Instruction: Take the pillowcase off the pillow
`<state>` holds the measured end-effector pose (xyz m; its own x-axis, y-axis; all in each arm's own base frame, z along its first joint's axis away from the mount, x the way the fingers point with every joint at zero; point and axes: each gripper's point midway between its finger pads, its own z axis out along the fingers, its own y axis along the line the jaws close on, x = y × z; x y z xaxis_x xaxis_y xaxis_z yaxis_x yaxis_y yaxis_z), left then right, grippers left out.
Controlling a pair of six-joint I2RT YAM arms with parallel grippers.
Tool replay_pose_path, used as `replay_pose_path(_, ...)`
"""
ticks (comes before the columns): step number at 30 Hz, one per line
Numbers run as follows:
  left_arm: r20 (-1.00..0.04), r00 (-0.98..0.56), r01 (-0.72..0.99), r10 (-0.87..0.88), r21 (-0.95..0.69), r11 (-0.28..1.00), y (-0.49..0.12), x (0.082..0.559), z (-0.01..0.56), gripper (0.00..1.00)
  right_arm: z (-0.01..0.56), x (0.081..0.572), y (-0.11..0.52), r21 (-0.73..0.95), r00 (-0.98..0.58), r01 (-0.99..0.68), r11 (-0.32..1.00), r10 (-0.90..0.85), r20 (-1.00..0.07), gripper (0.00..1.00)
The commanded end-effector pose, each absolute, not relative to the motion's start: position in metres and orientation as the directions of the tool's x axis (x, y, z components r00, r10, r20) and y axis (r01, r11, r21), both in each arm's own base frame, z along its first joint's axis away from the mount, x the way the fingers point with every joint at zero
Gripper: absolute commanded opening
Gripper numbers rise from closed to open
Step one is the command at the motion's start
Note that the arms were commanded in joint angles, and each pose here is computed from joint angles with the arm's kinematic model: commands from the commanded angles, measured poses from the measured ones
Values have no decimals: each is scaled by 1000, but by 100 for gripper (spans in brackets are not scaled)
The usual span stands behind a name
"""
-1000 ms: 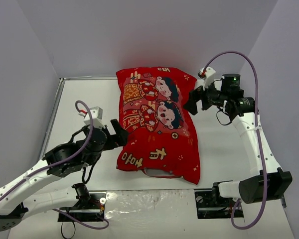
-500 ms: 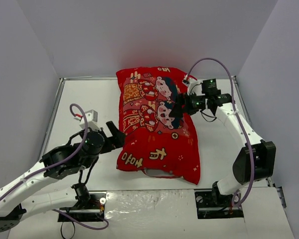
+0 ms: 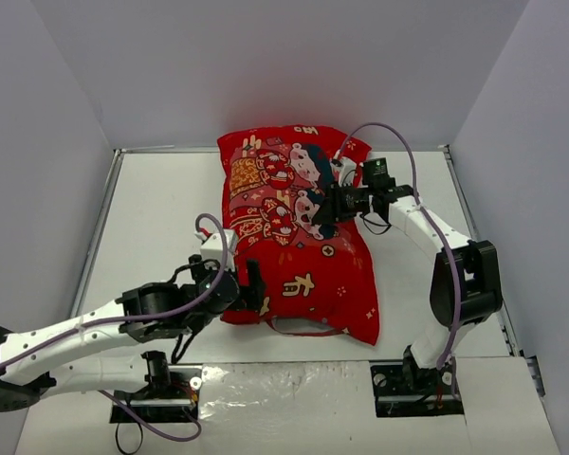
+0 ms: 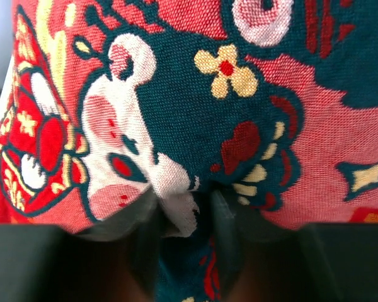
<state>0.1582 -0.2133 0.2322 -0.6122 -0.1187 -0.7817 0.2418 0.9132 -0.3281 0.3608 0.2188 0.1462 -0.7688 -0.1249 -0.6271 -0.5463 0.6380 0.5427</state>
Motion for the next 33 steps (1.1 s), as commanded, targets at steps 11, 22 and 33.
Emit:
replay_pose_path(11,-825,-561,17,-73,-100,995,-231,219,180,78,210,368,211,539,-664,-590,601,19,-747,0)
replay_pose_path(22,-778,-553,5,-299,-362,932,-216,323,203,5,207,280,173,603,-698,-597,529,27,-716,0)
replay_pose_path(33,-782,-545,101,-303,-420,902,-245,342,245,3,224,303,149,377,-543,-663,648,-69,-837,0)
